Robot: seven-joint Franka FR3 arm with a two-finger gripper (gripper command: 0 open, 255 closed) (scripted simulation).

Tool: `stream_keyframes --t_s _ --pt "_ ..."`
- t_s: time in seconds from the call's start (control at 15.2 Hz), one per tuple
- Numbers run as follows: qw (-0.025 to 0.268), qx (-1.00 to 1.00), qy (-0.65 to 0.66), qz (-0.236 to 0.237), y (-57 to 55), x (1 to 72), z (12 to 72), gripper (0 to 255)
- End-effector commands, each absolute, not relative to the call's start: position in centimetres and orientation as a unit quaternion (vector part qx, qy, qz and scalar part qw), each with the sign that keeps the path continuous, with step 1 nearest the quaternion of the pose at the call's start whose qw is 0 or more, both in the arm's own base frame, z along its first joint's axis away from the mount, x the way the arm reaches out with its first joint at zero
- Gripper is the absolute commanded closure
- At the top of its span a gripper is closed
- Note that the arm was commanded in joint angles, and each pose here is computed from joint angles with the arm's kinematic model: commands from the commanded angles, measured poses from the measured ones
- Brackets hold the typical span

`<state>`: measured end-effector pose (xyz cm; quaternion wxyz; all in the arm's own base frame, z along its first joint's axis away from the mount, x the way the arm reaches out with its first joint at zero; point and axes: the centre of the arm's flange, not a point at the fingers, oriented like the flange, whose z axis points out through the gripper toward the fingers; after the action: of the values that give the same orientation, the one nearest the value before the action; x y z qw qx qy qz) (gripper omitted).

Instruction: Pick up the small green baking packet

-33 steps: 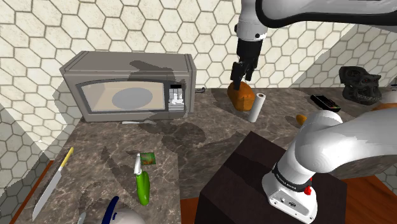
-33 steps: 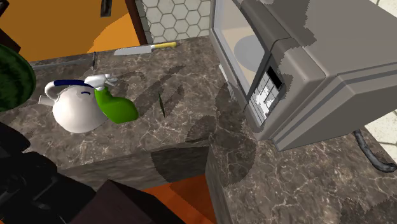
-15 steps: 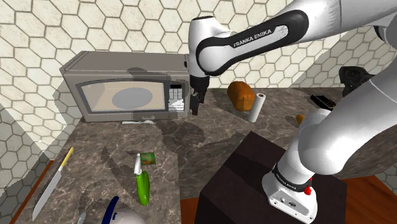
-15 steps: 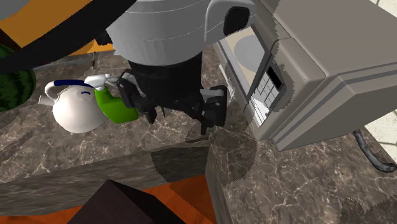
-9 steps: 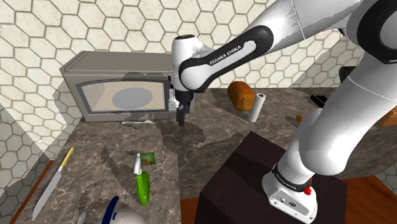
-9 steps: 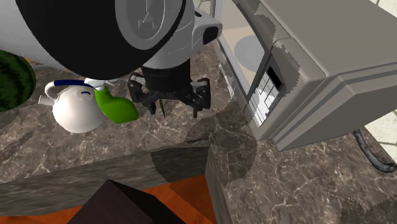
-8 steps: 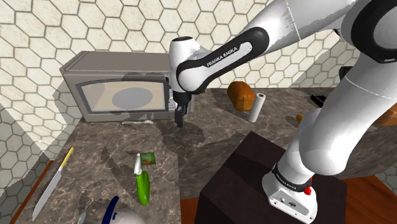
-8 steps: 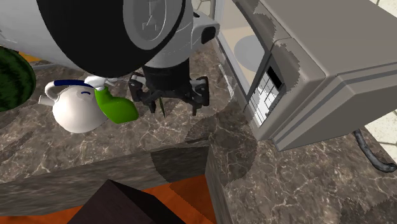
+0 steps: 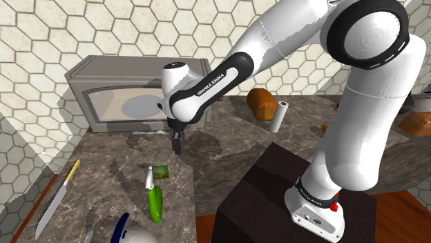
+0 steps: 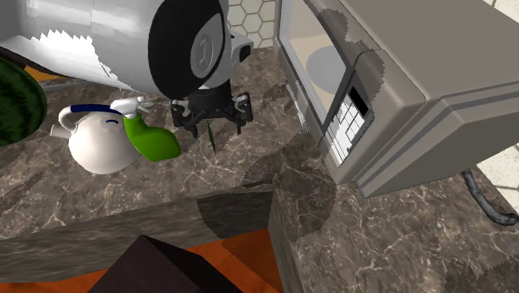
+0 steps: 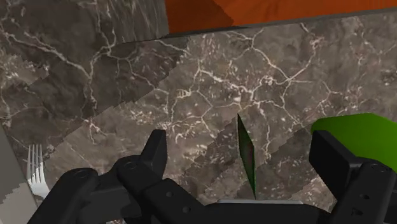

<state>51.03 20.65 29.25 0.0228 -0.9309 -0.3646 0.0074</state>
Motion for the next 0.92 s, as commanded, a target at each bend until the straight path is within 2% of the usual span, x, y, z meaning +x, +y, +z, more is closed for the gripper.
stream_keyframes --t_s 0.0,0.33,0.86 --pt "0.026 -0.922 -0.387 0.005 22.8 52.0 27.6 0" --pt "0.033 -0.899 -0.436 0.0 27.2 53.4 24.1 0" --pt "0.033 -0.899 -0.436 0.0 27.2 53.3 20.1 0"
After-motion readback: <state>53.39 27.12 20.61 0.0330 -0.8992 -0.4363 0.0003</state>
